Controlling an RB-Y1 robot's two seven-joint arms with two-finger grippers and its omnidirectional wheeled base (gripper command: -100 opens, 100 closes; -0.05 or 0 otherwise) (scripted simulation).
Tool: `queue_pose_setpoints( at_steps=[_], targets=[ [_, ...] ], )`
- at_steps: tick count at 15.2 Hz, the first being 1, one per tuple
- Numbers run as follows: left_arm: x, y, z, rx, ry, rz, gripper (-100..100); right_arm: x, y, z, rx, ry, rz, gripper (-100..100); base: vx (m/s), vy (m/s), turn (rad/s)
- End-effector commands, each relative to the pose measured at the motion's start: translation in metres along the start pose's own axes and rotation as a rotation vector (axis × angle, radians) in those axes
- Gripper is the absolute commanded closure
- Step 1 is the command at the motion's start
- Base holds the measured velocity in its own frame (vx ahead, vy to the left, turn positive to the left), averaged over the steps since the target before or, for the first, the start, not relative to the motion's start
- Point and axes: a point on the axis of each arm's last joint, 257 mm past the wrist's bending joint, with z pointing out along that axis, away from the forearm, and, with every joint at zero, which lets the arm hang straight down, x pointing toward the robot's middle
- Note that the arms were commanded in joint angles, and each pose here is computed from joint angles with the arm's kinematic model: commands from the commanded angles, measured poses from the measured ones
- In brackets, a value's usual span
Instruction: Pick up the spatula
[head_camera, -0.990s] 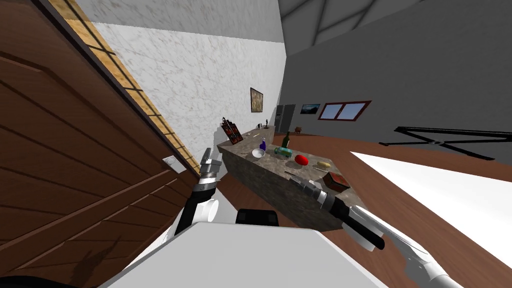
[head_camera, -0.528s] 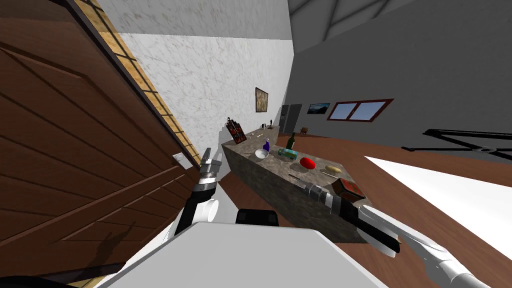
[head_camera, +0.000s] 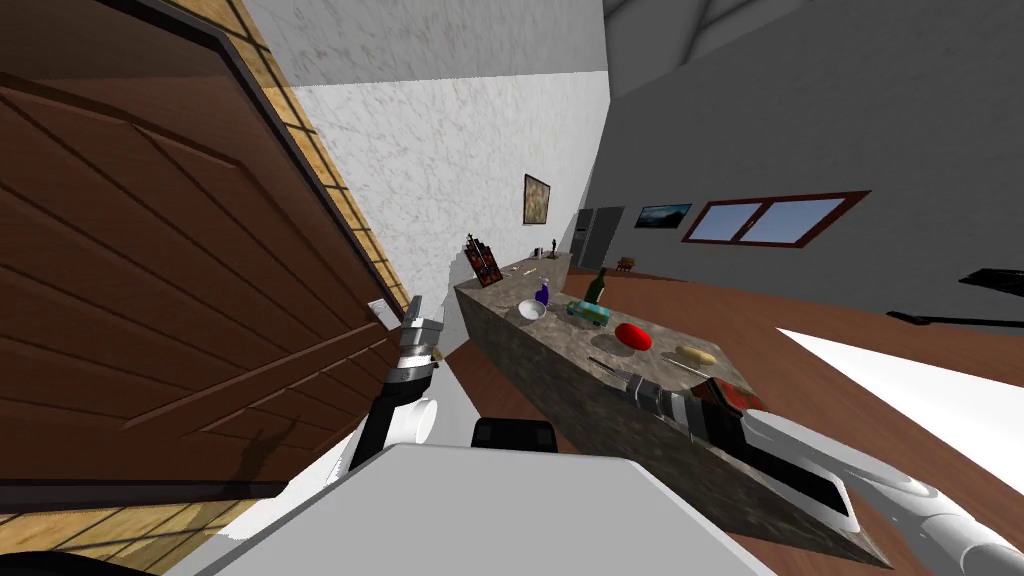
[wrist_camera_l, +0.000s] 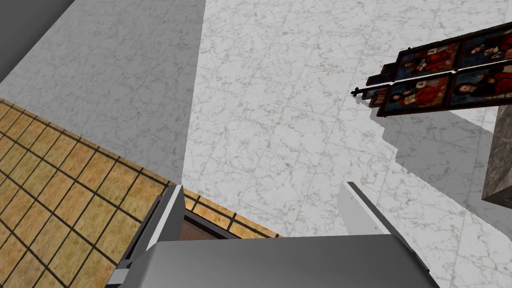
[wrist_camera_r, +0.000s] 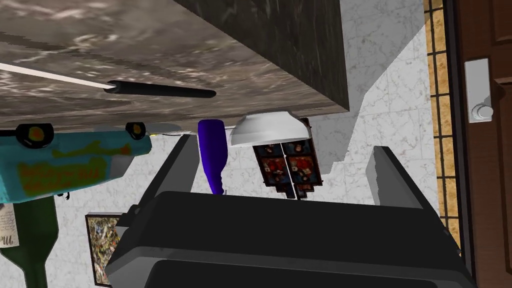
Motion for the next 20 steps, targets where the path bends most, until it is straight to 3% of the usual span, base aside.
queue_pose_setpoints(
  at_steps=[1, 6, 9, 11, 16, 17, 20],
  targets=[
    [0.000, 0.000, 0.000, 0.000, 0.000, 0.000, 0, 0.009, -0.011, -0.011, 0.008, 0.056, -0.032, -100, 0.020, -0.005, 0.158],
    [0.000, 0.000, 0.000, 0.000, 0.000, 0.000, 0, 0.034, -0.032, -0.036, 0.027, 0.178, -0.087, -100, 0.017, -0.003, 0.135],
    [0.000, 0.000, 0.000, 0.000, 0.000, 0.000, 0, 0.057, -0.050, -0.064, 0.044, 0.294, -0.130, -100, 0.019, -0.001, 0.161],
    [0.000, 0.000, 0.000, 0.000, 0.000, 0.000, 0, 0.057, -0.050, -0.064, 0.044, 0.294, -0.130, -100, 0.016, 0.001, 0.080],
    [0.000, 0.000, 0.000, 0.000, 0.000, 0.000, 0, 0.096, -0.076, -0.119, 0.063, 0.495, -0.185, -100, 0.012, 0.010, 0.169],
    [0.000, 0.000, 0.000, 0.000, 0.000, 0.000, 0, 0.096, -0.076, -0.119, 0.063, 0.495, -0.185, -100, 0.014, 0.012, 0.139],
    [0.000, 0.000, 0.000, 0.000, 0.000, 0.000, 0, 0.111, -0.084, -0.143, 0.067, 0.574, -0.198, -100, 0.008, 0.012, 0.098]
  ],
)
